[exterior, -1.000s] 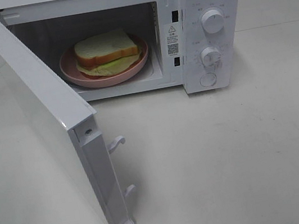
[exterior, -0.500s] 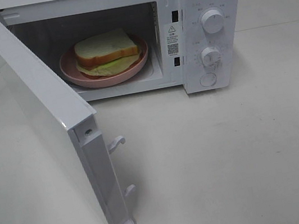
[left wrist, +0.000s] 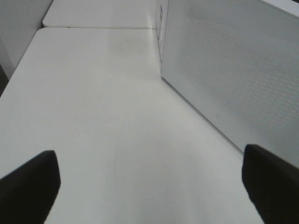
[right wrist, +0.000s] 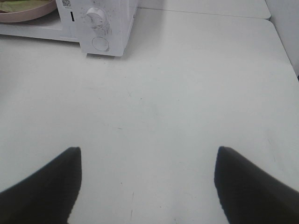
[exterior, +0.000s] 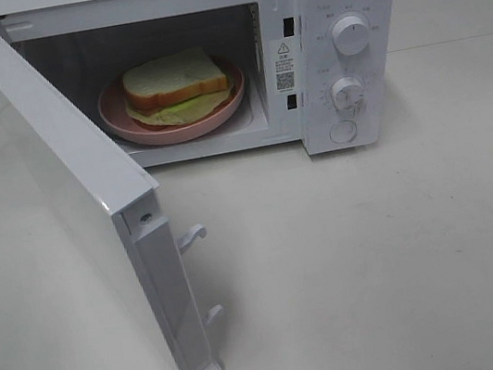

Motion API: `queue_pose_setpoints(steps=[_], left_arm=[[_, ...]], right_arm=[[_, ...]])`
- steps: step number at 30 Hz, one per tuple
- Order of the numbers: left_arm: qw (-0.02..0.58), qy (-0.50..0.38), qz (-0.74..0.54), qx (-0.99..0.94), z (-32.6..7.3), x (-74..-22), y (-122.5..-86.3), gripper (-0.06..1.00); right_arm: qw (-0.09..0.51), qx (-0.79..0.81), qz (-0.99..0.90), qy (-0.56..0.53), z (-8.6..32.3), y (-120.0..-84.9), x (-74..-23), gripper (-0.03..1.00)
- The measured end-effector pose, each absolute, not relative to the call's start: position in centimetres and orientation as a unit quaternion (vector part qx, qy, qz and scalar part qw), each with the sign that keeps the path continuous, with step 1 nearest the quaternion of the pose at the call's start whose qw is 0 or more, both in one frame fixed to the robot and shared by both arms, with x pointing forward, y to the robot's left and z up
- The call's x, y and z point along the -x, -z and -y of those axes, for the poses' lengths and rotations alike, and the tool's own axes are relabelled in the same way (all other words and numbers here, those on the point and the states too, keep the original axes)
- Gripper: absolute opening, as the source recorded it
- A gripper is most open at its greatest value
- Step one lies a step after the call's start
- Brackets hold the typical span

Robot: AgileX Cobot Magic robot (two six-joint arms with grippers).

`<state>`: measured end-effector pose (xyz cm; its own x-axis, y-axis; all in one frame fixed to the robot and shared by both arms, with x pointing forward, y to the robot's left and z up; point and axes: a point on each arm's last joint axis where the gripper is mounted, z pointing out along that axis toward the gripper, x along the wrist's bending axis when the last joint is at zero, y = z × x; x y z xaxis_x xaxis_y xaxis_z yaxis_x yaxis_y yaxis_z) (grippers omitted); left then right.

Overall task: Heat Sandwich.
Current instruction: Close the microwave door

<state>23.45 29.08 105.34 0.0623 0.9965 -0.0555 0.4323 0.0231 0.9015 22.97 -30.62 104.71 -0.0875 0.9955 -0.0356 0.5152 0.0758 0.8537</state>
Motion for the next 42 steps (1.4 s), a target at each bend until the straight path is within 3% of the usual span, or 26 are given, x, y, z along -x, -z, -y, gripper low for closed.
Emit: queue_pose_setpoints(steps=[12,17,19,20,21,24,26,30,31,34,42], left_arm=[[0.421,-0.354,-0.583,-0.598,-29.0,-23.8,-106.5,0.97],[0.411,-0.342,-0.594,-0.601,-29.1,-25.6,-106.9,0.88],[0.406,-0.334,-0.600,-0.603,-29.1,-26.4,-107.0,0.81],[0.404,-0.324,-0.605,-0.604,-29.1,-27.1,-107.1,0.71],[0.404,-0.324,-0.605,-0.604,-29.1,-27.1,-107.1,0.71],[0.399,-0.314,-0.613,-0.605,-29.1,-28.5,-107.1,0.48],[0.399,-0.313,-0.615,-0.605,-29.1,-28.8,-107.2,0.44],[0.395,-0.311,-0.622,-0.601,-29.3,-30.7,-107.0,0.19],[0.395,-0.311,-0.622,-0.601,-29.3,-30.7,-107.0,0.19],[0.391,-0.309,-0.629,-0.597,-29.5,-32.3,-106.2,0.01],[0.388,-0.349,-0.606,-0.601,-29.8,-34.5,-104.6,0.00]], right_arm=[[0.342,-0.582,-0.649,-0.351,30.6,-104.7,-23.0,0.76],[0.342,-0.582,-0.649,-0.351,30.6,-104.7,-23.0,0.76],[0.342,-0.582,-0.649,-0.351,30.6,-104.7,-23.0,0.76],[0.342,-0.582,-0.649,-0.351,30.6,-104.7,-23.0,0.76],[0.342,-0.582,-0.649,-0.351,30.6,-104.7,-23.0,0.76],[0.342,-0.582,-0.649,-0.351,30.6,-104.7,-23.0,0.76],[0.342,-0.582,-0.649,-0.351,30.6,-104.7,-23.0,0.76],[0.342,-0.582,-0.649,-0.351,30.6,-104.7,-23.0,0.76],[0.342,-0.582,-0.649,-0.351,30.6,-104.7,-23.0,0.76],[0.342,-0.582,-0.649,-0.351,30.6,-104.7,-23.0,0.76],[0.342,-0.582,-0.649,-0.351,30.6,-104.7,-23.0,0.76]])
